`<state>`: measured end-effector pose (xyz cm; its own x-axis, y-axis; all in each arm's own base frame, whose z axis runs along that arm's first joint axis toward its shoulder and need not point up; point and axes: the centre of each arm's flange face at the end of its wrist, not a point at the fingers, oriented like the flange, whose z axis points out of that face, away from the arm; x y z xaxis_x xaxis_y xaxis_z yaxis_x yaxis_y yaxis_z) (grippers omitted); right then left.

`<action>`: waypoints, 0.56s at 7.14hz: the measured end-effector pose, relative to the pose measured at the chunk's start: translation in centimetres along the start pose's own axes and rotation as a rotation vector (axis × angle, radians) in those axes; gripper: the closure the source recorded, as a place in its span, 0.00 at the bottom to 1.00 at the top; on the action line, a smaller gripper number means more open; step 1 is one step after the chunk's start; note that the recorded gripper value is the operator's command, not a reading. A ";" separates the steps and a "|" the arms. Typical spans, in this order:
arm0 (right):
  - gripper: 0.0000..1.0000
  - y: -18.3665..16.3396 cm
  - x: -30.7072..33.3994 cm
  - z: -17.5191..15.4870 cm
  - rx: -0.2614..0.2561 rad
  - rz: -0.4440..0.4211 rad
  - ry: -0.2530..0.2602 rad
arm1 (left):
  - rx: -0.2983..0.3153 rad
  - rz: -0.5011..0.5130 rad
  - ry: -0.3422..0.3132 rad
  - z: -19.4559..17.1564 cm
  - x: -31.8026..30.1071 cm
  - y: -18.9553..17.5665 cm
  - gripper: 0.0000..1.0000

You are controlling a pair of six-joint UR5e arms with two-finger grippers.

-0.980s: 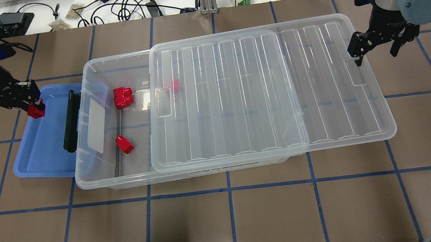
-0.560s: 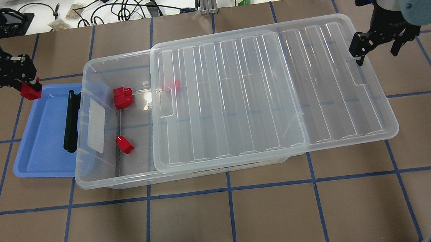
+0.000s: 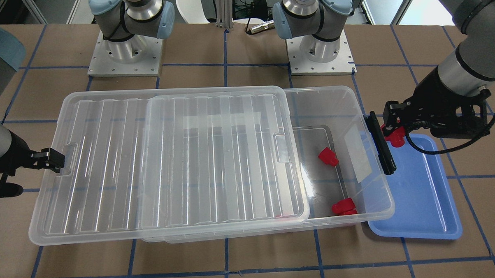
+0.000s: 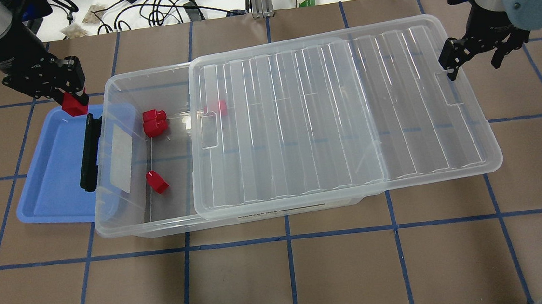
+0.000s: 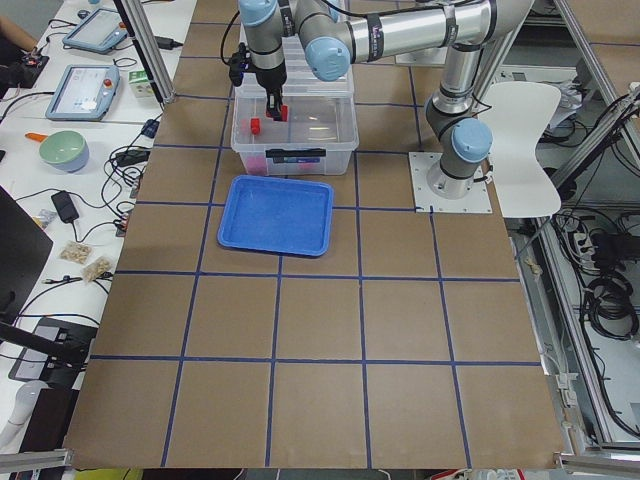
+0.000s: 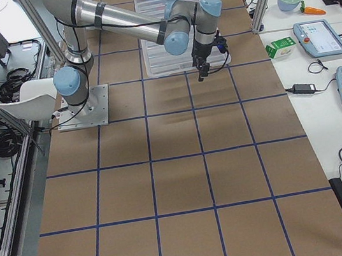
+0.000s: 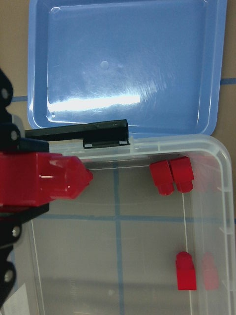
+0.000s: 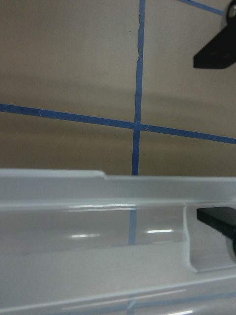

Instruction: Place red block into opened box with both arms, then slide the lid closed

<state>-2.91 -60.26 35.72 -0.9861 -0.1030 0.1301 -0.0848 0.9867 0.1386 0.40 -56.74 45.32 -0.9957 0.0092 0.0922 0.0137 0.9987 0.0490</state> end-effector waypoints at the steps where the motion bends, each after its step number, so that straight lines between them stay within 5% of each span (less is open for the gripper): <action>1: 0.00 0.8 -0.2 -1.5 0.022 0.005 0.006 | 0.001 -0.008 0.005 0.1 0.3 -0.1 1.00; 4: 0.00 4.8 -0.9 -7.3 0.082 0.026 0.018 | -0.042 0.001 0.011 2.8 5.5 -0.2 1.00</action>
<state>-1.43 -56.34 43.42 -0.9856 -0.0783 0.1501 -0.0709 0.9960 0.0537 -5.36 -56.79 43.00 -0.9946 0.0090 0.1037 0.0185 0.9957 0.0903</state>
